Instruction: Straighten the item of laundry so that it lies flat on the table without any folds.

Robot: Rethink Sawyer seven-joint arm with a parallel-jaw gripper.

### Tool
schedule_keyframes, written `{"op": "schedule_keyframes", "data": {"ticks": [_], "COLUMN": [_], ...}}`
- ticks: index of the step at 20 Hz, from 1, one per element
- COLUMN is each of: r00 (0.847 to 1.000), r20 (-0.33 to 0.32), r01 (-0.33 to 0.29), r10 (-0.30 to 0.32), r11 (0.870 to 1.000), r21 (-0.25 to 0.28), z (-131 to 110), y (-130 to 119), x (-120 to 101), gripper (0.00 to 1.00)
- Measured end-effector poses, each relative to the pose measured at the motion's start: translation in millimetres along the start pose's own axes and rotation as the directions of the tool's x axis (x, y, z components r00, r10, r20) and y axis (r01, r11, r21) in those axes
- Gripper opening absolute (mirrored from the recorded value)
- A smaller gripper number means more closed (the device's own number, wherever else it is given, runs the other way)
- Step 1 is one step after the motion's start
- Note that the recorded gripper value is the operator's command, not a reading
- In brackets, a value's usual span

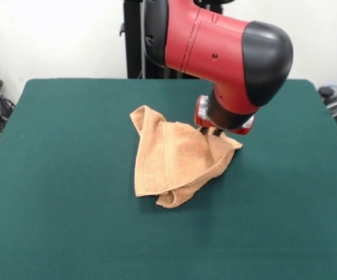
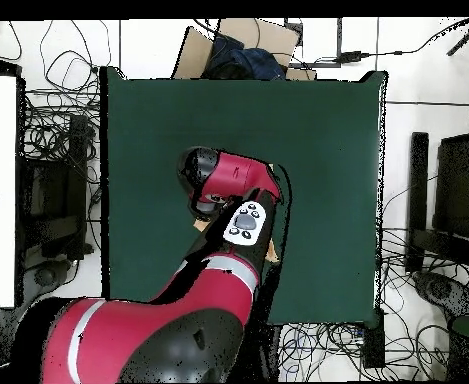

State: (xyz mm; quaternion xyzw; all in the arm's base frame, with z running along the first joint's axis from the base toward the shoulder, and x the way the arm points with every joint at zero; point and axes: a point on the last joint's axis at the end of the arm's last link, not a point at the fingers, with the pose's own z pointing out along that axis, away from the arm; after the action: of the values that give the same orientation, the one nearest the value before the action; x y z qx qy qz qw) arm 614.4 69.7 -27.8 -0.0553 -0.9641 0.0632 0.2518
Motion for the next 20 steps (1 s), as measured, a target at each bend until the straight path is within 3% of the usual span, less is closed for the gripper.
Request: {"op": "schedule_keyframes", "data": {"ticks": [20], "r00": [1.000], "r20": [-0.001], "r01": [-0.008], "r10": [0.008], "r11": [1.000], "r21": [0.009], "z": [-0.9], "y": [-3.0], "x": [2.4], "gripper": [1.00]}}
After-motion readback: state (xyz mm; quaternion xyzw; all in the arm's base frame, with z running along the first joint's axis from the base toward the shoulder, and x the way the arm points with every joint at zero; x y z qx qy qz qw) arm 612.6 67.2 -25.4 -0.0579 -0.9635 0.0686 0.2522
